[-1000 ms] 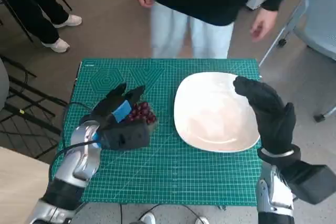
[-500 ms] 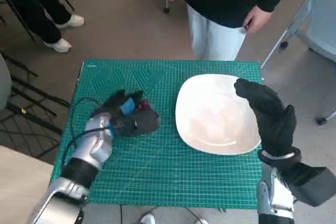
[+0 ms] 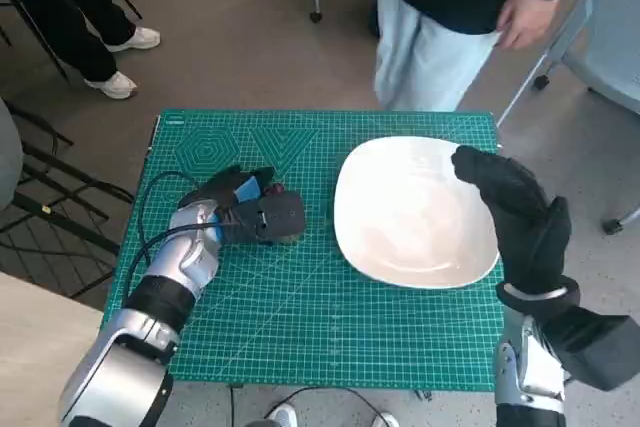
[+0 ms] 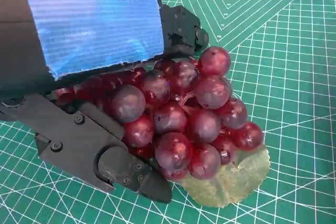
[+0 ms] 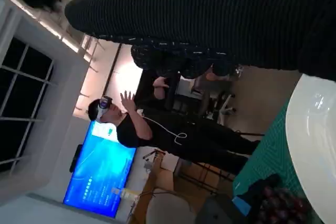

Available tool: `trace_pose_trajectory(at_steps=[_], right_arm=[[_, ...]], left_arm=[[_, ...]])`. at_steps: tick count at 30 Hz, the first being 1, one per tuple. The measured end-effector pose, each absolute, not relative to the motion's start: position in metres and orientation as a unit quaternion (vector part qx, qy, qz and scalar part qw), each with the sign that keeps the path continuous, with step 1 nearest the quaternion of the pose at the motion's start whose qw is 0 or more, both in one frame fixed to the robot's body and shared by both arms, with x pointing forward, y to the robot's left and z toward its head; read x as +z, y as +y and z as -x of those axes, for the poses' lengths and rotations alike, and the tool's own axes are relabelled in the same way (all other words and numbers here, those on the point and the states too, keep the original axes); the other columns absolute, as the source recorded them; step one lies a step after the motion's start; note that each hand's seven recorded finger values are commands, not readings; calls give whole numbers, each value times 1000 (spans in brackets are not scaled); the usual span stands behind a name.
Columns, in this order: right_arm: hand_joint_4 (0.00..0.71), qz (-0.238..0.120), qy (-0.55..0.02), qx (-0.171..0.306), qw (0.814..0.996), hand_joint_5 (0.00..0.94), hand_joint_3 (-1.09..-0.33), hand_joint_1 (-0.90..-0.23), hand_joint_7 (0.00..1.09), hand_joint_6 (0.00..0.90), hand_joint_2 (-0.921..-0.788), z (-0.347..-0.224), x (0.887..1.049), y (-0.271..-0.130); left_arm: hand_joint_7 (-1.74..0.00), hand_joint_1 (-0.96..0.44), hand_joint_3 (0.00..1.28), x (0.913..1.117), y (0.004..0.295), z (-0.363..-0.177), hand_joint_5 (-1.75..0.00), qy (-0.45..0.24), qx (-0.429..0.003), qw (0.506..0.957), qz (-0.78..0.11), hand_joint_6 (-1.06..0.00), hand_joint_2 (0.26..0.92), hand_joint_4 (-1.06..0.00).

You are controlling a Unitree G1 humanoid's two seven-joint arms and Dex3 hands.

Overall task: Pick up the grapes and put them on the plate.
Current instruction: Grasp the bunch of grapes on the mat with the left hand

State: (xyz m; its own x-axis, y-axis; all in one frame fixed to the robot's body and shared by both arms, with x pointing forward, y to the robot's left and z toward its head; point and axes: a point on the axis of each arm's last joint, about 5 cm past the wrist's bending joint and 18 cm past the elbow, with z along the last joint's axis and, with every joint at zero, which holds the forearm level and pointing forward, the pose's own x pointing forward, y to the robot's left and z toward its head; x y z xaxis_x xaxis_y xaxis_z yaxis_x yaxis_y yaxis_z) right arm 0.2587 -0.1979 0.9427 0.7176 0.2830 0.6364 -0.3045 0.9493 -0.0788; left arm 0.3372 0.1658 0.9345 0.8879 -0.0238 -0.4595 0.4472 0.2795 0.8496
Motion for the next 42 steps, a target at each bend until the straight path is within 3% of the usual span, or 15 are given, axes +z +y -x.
trace_pose_trajectory(at_steps=[6, 11, 13, 15, 16, 20, 24, 26, 27, 30, 33, 42], right_arm=[[358, -16, -337, 161, 927, 0, -798, -607, 15, 183, -921, -259, 941, -198], [358, -16, -337, 162, 927, 0, -798, -606, 15, 183, -921, -259, 941, -198], [357, -16, -338, 162, 927, 0, -798, -605, 15, 182, -921, -259, 941, -198], [357, -16, -338, 162, 927, 0, -798, -603, 15, 182, -921, -259, 941, -198], [357, -16, -338, 162, 927, 0, -798, -603, 15, 182, -921, -259, 942, -198], [357, -16, -338, 162, 927, 0, -798, -601, 15, 182, -921, -259, 942, -198], [358, -17, -336, 161, 928, 1, -797, -601, 15, 183, -921, -260, 941, -198], [357, -17, -335, 160, 928, 0, -797, -601, 15, 183, -921, -260, 941, -198], [357, -17, -335, 160, 928, 1, -797, -601, 15, 183, -921, -260, 941, -198], [359, -17, -334, 160, 929, 1, -797, -601, 16, 185, -921, -261, 940, -198], [359, -17, -334, 161, 929, 1, -797, -601, 16, 185, -921, -261, 941, -198], [357, -18, -336, 161, 928, 0, -802, -600, 15, 184, -921, -262, 942, -197]], left_arm=[[-20, -459, 1, 933, 166, -338, -4, 182, -149, 782, -577, -257, 739, -12], [-42, -289, 2, 932, 167, -338, -62, 180, -147, 787, -571, -360, 731, -125], [-43, -133, 10, 932, 167, -338, -386, 178, -145, 790, -569, -474, 757, -258], [-50, 80, 33, 932, 167, -338, -821, 175, -140, 791, -569, -605, 817, -433], [-60, 179, 47, 932, 166, -338, -956, 172, -137, 792, -569, -663, 847, -521], [-114, 331, 74, 931, 165, -338, -1164, 159, -124, 792, -576, -816, 896, -654], [-157, 353, 159, 931, 164, -337, -1318, 144, -116, 788, -587, -874, 915, -578], [-174, 353, 205, 932, 163, -336, -1378, 136, -115, 787, -591, -881, 918, -530], [-267, 321, 221, 932, 162, -336, -1409, 132, -115, 787, -592, -849, 919, -508], [-784, 141, 242, 933, 160, -335, -1491, 121, -117, 785, -596, -651, 920, -458], [-1060, 48, 251, 934, 160, -335, -1528, 116, -119, 783, -599, -546, 921, -430], [-1185, 4, 253, 934, 160, -335, -1545, 116, -124, 781, -601, -500, 921, -421]])
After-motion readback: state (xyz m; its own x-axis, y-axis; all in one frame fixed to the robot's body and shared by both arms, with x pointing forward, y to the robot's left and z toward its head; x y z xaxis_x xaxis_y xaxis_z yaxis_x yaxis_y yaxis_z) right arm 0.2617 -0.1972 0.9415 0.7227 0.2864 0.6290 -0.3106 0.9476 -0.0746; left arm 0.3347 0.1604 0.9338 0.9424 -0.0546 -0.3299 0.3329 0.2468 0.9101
